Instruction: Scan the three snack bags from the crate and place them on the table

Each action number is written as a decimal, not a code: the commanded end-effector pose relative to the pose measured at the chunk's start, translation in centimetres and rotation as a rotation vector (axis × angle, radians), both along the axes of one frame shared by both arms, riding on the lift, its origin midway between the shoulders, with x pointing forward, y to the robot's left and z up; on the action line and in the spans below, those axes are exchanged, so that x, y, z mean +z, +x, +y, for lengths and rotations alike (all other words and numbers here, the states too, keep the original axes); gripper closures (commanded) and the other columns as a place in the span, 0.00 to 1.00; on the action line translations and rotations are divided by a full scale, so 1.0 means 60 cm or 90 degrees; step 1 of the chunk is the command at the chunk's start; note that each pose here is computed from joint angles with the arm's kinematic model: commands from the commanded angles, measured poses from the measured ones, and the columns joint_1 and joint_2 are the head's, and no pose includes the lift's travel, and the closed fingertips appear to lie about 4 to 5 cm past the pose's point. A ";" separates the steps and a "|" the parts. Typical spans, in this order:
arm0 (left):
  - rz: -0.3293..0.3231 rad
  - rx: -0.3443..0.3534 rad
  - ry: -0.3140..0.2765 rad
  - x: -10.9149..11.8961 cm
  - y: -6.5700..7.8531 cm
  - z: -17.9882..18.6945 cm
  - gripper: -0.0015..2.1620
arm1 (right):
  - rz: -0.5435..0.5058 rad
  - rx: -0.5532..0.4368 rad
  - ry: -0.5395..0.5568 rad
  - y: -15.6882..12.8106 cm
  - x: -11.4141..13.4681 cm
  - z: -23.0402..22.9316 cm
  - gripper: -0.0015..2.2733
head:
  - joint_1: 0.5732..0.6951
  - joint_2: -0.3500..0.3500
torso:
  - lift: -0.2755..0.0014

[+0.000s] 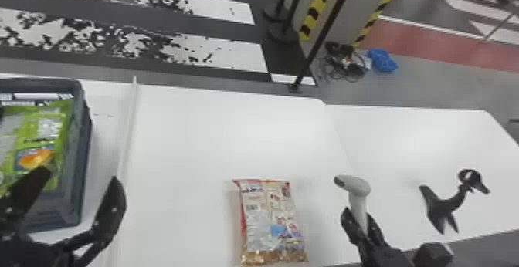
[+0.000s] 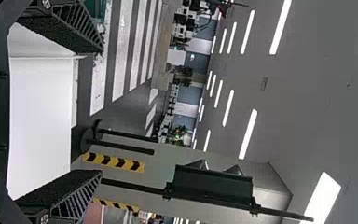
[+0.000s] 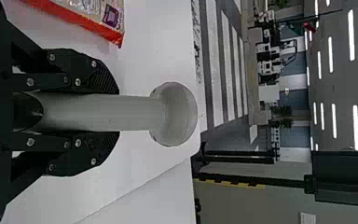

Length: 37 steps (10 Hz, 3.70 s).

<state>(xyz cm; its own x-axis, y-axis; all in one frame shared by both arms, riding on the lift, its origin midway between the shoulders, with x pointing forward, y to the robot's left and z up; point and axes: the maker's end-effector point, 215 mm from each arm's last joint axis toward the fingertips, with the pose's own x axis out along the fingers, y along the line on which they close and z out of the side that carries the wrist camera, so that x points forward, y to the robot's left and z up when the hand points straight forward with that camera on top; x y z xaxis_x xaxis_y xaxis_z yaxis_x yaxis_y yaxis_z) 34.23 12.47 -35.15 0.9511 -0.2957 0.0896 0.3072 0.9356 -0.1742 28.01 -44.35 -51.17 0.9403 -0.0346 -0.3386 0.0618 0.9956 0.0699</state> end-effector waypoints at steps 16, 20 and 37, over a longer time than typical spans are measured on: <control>-0.005 0.012 -0.005 -0.008 0.003 0.011 0.03 | 0.084 0.182 0.003 -0.047 -0.090 0.357 0.98 | 1.00 0.21 | 0.86; 0.000 0.014 -0.001 -0.014 0.006 0.015 0.03 | 0.058 0.170 0.004 -0.033 -0.064 0.343 0.98 | 1.00 0.23 | 0.86; 0.007 0.030 0.013 -0.012 0.005 0.046 0.03 | 0.188 0.036 0.058 0.131 -0.139 -0.069 0.25 | 1.00 0.00 | 0.86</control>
<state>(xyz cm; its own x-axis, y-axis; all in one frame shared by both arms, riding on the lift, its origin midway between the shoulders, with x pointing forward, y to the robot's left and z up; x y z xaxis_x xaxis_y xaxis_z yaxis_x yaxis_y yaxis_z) 34.49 15.24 -35.93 0.9653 -0.2510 0.0719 0.2595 0.9527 -0.1581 35.91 -48.46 -59.54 0.7992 0.0589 -0.5982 0.0374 0.9884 0.1472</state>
